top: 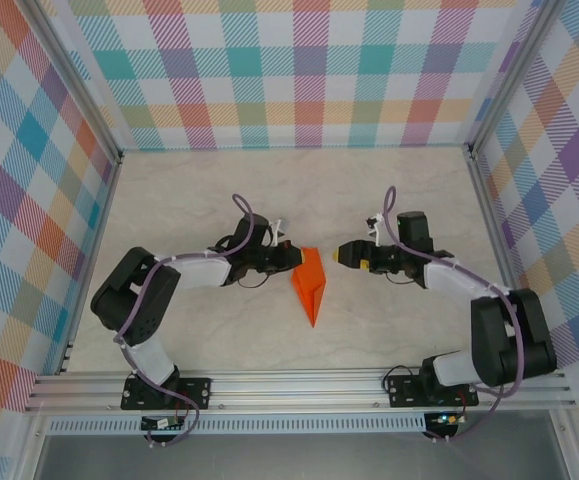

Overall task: Fold a paper plane with a square sheet of paper (fold left side to right side)
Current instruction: Fold the wing for the fifth time at the center of the table.

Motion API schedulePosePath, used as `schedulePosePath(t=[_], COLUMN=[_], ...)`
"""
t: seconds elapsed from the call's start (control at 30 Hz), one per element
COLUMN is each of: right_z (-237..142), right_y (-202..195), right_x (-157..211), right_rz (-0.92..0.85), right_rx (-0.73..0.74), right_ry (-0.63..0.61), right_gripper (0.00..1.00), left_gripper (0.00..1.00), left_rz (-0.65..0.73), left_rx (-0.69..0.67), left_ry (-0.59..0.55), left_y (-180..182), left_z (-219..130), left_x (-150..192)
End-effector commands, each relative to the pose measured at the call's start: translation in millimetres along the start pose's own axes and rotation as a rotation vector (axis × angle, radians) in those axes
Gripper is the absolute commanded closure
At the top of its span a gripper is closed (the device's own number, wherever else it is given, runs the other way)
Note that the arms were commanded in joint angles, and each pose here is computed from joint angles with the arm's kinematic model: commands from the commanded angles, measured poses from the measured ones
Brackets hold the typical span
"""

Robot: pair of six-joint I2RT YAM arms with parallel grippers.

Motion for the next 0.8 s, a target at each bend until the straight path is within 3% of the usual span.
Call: schedulePosePath(t=[0.0, 0.47, 0.77], right_z=[10.6, 52.7, 51.1], right_y=[12.2, 10.6, 4.2], right_x=[-5.3, -1.5, 9.9], right_rz=[-0.089, -0.122, -0.112], right_rx=[-0.101, -0.251, -0.239], right_ry=[0.066, 0.211, 0.217], right_gripper=[0.13, 0.28, 0.47], left_gripper=[1.00, 1.00, 1.00], left_rz=[0.125, 0.194, 0.180], left_rx=[0.107, 0.212, 0.217], left_ry=[-0.066, -0.062, -0.049], left_y=[-22.0, -38.9, -33.6], left_z=[-16.7, -28.2, -23.3], left_x=[-12.9, -10.1, -11.1])
Point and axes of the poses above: each hand's point on the last joint's axis, 136 mm out from that joint toward the fingers, its own z axis out along the fingers, its own y axis along the line the jaws close on, x = y × z, the point moved 1 cm from there along -z, back along the fingers, and after that the axes turned 14 degrees about z, right-handed, at the moved point
